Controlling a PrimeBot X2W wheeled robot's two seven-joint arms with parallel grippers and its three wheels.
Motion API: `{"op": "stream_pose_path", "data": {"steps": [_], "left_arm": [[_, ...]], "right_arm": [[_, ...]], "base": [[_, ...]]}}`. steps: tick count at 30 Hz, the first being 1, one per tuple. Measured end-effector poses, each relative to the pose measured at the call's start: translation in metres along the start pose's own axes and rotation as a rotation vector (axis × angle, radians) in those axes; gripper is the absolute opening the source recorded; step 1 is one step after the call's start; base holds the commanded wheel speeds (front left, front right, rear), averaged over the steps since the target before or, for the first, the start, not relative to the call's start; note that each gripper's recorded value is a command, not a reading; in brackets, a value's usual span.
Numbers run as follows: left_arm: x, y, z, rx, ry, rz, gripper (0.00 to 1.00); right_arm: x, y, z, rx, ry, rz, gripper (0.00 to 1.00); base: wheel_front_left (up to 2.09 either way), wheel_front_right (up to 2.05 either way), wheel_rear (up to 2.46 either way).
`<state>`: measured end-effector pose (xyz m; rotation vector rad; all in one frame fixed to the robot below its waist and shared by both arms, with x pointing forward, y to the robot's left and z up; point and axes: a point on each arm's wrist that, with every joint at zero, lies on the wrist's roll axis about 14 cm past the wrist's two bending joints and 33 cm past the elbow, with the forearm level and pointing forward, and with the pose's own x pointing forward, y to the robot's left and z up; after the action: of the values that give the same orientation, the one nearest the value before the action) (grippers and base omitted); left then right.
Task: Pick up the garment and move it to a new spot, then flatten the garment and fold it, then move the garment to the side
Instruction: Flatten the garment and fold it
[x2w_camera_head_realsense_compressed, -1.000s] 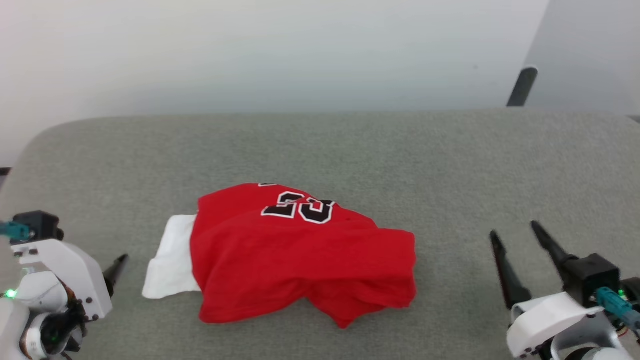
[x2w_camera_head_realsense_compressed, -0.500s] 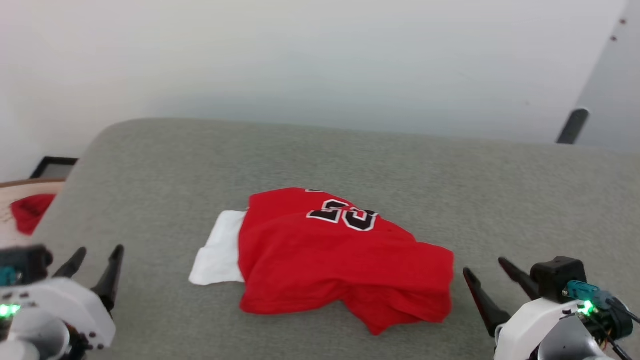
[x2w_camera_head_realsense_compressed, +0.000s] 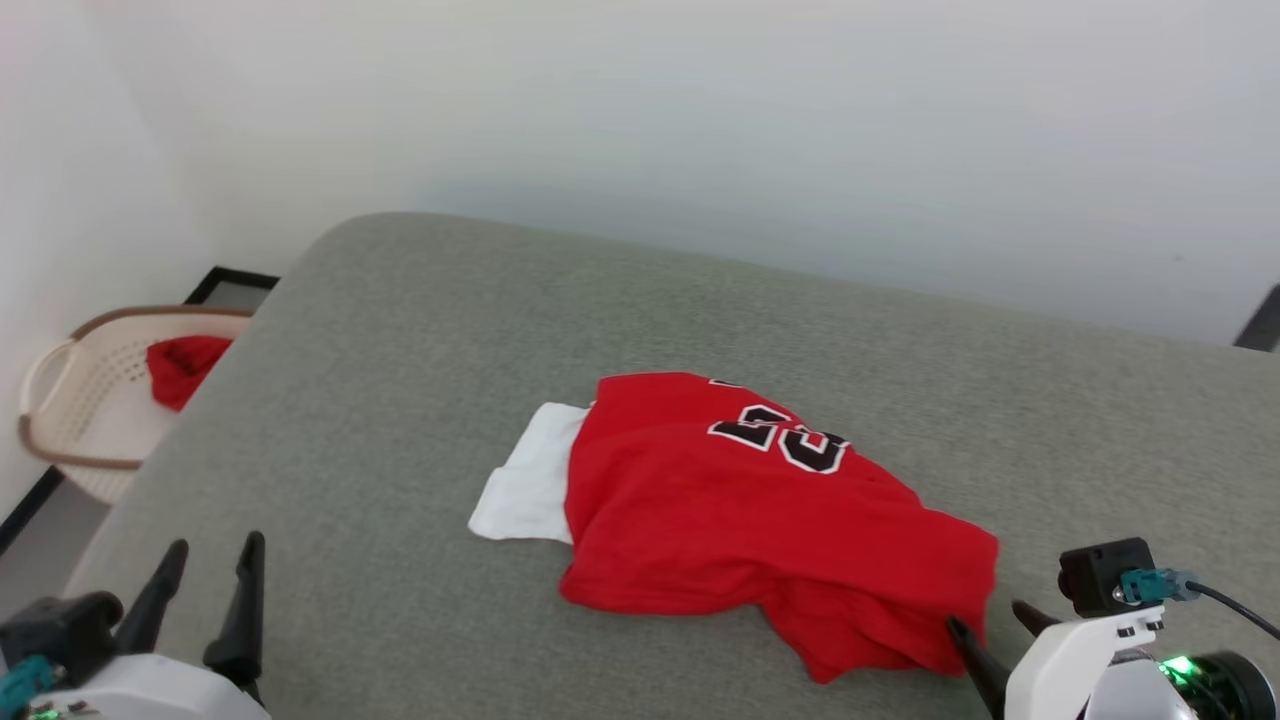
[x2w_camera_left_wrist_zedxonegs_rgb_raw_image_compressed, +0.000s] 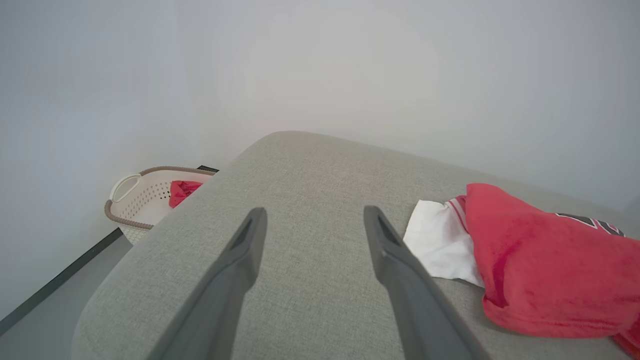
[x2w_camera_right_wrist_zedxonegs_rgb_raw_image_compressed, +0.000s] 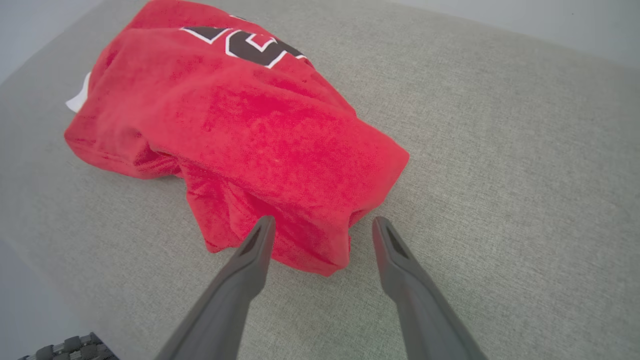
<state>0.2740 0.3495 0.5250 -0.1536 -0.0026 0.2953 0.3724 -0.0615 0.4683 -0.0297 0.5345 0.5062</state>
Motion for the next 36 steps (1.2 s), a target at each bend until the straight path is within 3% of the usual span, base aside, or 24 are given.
{"op": "stream_pose_path", "data": {"steps": [12,13,14,23,36], "left_arm": [[-0.029,0.019,-0.015,-0.048,-0.013,0.096,1.0],[-0.031,0.02,-0.016,-0.049,-0.012,0.101,1.0],[-0.033,0.021,-0.017,-0.05,-0.01,0.106,1.0],[-0.05,0.031,-0.022,-0.072,-0.016,0.146,1.0],[-0.048,0.016,-0.027,-0.087,-0.009,0.113,1.0]], "right_arm": [[0.027,0.009,-0.036,-0.006,0.179,0.022,1.0],[0.029,0.01,-0.038,-0.009,0.185,0.027,0.33],[0.032,0.011,-0.038,-0.004,0.185,0.032,0.0],[0.046,0.021,-0.014,0.036,0.141,0.072,0.0],[0.06,-0.012,0.088,0.017,-0.098,0.013,0.0]], "base": [[0.0,0.0,0.0],[0.0,0.0,0.0],[0.0,0.0,0.0],[0.0,0.0,0.0],[0.0,0.0,0.0]]}}
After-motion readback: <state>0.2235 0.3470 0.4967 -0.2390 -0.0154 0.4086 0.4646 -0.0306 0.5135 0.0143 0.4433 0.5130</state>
